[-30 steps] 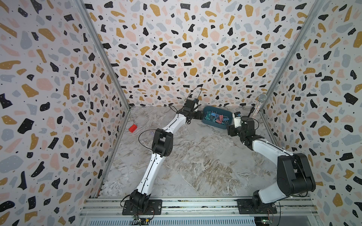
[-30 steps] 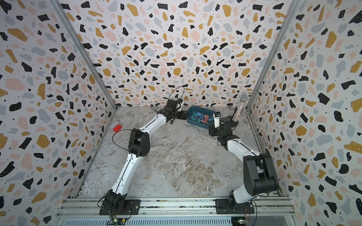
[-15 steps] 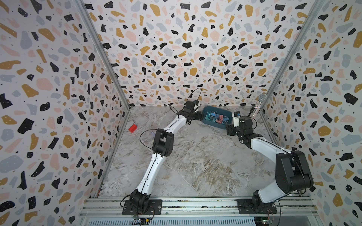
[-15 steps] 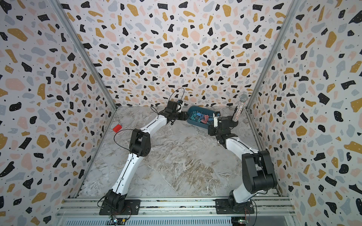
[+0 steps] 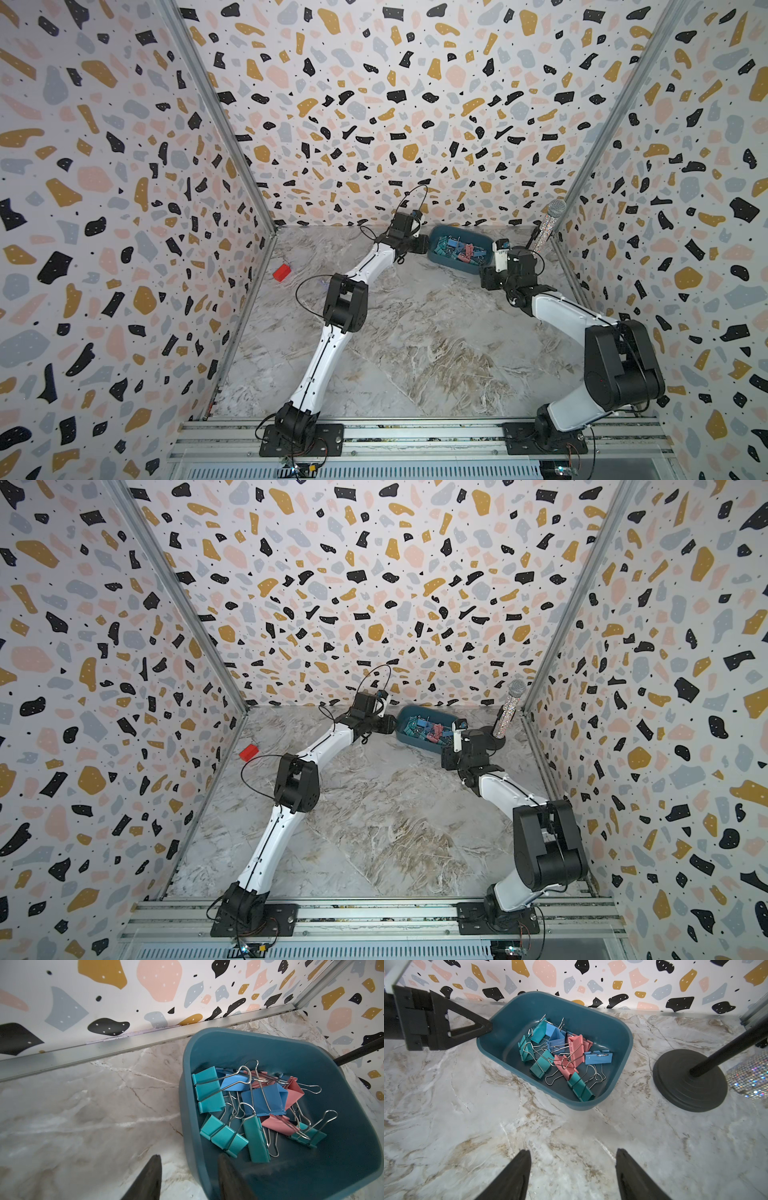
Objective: Take out the binder clips from the storage box
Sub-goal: Move the storage box to the center of the board.
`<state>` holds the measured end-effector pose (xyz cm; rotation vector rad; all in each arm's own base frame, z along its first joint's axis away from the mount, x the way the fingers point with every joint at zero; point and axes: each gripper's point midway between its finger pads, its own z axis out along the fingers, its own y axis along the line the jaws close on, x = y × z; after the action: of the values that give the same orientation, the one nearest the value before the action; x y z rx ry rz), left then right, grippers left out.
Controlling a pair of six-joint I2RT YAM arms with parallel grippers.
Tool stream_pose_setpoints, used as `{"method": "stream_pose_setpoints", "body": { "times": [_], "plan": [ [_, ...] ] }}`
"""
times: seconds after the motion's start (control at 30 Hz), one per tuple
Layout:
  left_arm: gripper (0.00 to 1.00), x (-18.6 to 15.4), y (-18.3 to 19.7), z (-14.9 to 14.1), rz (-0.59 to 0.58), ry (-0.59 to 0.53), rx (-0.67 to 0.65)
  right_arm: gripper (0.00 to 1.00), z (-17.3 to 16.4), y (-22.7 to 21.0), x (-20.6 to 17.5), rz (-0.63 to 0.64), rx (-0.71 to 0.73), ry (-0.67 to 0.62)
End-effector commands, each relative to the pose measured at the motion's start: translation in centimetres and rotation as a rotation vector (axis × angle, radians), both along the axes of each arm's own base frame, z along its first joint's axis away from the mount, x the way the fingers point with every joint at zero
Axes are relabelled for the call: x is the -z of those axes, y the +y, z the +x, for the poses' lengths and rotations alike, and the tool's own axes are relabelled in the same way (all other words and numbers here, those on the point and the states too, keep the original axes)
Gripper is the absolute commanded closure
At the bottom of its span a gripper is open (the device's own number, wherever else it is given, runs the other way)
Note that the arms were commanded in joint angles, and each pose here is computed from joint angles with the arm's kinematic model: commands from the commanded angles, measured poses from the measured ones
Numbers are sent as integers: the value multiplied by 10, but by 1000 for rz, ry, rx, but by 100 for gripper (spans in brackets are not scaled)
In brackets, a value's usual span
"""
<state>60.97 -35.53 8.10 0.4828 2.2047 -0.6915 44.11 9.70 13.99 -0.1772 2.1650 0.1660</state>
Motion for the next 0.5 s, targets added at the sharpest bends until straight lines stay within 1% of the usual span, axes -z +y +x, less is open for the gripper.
{"method": "stream_pose_setpoints", "body": {
  "times": [0.0, 0.1, 0.2, 0.4, 0.47],
  "plan": [
    [56, -4, 4, 1, 4, -30, 6, 30, -1, -5, -1, -16, 27, -3],
    [57, -5, 5, -1, 14, -33, 10, 29, 4, -6, 4, -30, 34, 7],
    [58, -9, 7, -2, 22, -44, 14, 29, 17, -5, 12, -41, 43, 53],
    [59, -12, 8, -2, 33, -58, 19, 30, 49, -4, 19, -52, 80, 91],
    [60, -13, 7, -2, 30, -62, 23, 31, 58, -4, 21, -63, 95, 105]
  ]
}}
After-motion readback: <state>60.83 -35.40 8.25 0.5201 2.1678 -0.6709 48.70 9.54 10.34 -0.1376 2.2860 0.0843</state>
